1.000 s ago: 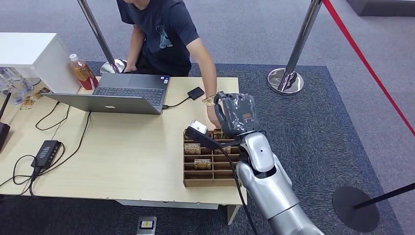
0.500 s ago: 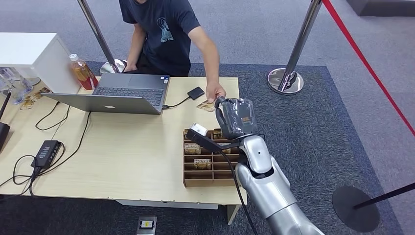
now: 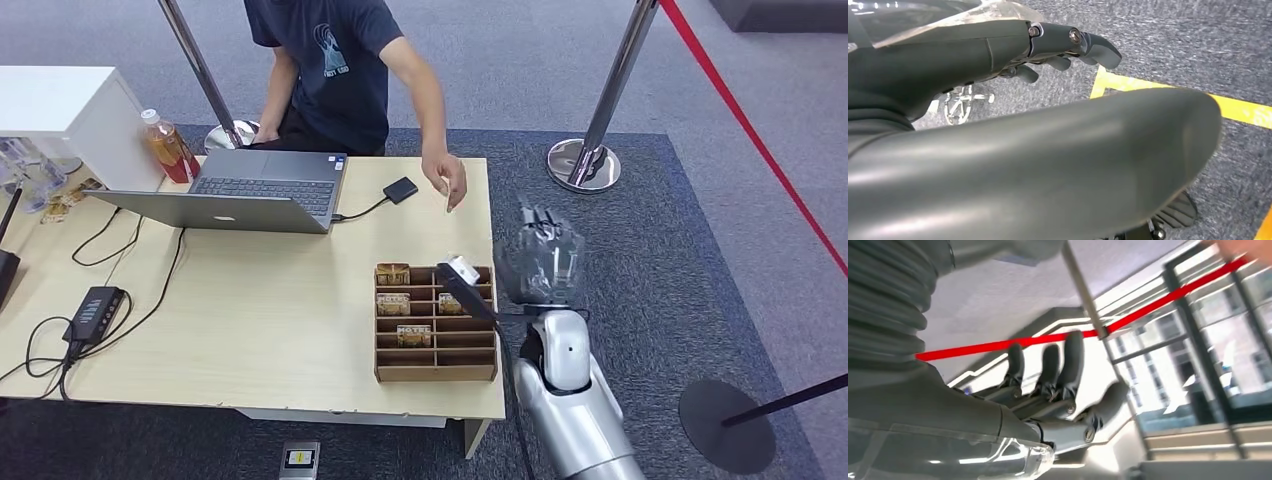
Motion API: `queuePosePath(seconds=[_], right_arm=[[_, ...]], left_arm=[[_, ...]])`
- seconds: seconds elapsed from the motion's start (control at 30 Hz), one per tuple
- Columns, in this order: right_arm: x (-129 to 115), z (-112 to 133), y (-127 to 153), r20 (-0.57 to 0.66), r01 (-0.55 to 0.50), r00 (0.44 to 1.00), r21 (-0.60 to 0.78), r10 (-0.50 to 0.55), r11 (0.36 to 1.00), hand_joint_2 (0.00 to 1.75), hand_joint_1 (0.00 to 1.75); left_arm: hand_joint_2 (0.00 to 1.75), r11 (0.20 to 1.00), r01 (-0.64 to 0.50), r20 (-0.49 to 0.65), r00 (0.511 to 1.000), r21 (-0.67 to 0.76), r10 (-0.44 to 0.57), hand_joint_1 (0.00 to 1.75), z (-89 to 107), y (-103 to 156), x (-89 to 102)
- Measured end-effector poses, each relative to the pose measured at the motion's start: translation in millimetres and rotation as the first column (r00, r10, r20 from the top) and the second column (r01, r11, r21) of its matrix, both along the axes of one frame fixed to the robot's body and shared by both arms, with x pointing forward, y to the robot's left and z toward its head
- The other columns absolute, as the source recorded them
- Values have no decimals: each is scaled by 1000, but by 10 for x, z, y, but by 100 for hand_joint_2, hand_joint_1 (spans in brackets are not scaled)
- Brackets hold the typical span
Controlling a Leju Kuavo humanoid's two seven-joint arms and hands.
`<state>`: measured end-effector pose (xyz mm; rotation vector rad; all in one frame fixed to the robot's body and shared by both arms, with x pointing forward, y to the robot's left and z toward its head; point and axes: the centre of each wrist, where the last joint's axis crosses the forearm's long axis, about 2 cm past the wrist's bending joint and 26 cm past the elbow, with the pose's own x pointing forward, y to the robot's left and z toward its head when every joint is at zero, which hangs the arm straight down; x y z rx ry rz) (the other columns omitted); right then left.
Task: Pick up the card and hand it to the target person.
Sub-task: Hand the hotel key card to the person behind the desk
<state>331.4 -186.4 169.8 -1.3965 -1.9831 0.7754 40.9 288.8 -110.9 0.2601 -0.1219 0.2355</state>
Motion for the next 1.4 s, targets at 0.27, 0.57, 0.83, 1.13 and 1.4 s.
queuePosePath(seconds=[0.27,0.57,0.83,1.13,1.4], right_arm=[[-588,-167,-641,-18,209,978,177,-209,962,175,0],[-1137,-1084,-1589,-502,557,777,269,-379,785,0,0],[-1486,-2034,-2006,-895,813,313,80,-318,576,0,0],[-2183,-2644,-1411,-952,832,-292,-208,87,515,0,0],[-2549,-2754,-1175,-878,851,-411,-274,244,448,44,0]], left_arm=[[0,999,-39,-10,999,5,39,0,0,-47,-14],[0,998,-66,-17,998,-7,66,0,0,-112,-28],[0,997,-72,-37,997,-15,72,0,4,-134,-4],[0,999,-52,-22,998,-15,52,0,5,-199,-9],[175,1000,-10,-27,1000,-15,10,0,3,-116,9]])
